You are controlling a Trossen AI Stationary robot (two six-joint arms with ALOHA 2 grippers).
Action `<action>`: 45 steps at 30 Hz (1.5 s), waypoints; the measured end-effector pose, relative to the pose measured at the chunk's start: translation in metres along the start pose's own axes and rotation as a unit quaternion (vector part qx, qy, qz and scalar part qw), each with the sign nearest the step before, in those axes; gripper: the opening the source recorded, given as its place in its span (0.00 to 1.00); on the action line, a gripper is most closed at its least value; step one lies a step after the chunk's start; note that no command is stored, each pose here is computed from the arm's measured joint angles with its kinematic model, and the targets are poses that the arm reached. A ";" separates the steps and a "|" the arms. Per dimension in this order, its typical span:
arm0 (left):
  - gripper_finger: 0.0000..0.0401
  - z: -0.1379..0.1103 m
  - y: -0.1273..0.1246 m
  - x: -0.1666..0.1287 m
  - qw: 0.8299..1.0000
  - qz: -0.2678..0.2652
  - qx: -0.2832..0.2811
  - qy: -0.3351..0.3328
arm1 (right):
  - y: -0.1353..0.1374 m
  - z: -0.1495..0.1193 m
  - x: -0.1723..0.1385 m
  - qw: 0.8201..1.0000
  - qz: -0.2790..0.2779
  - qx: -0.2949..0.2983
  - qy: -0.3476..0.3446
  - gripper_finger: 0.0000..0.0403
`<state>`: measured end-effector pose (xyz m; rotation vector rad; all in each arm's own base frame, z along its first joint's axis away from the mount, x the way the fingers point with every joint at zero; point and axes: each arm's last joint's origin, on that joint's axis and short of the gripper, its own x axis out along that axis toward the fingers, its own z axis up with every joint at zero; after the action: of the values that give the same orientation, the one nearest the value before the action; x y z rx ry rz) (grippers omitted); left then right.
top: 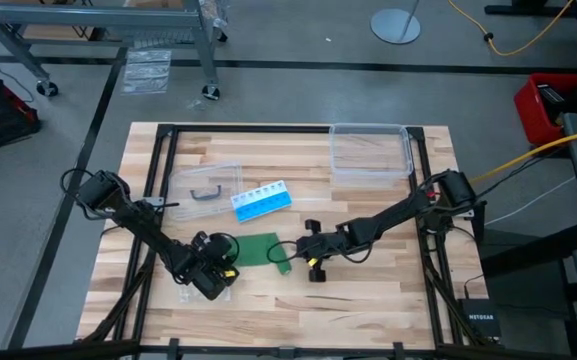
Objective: Roll bandage
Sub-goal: Roll the green bandage
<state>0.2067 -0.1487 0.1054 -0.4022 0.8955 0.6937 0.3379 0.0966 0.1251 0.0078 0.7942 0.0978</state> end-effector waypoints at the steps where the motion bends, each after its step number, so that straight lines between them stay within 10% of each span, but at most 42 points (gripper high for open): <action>1: 0.34 0.000 0.000 0.000 1.000 -0.001 -0.001 0.000 | 0.000 0.000 0.000 1.000 0.001 0.000 -0.003 0.01; 45: 0.34 -0.002 -0.003 -0.002 1.000 -0.012 -0.005 -0.005 | 0.000 0.067 0.024 0.997 0.026 -0.063 -0.021 0.01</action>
<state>0.2068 -0.1523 0.1059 -0.4173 0.8773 0.6771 0.4023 0.1003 0.1545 -0.0886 0.7439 0.1965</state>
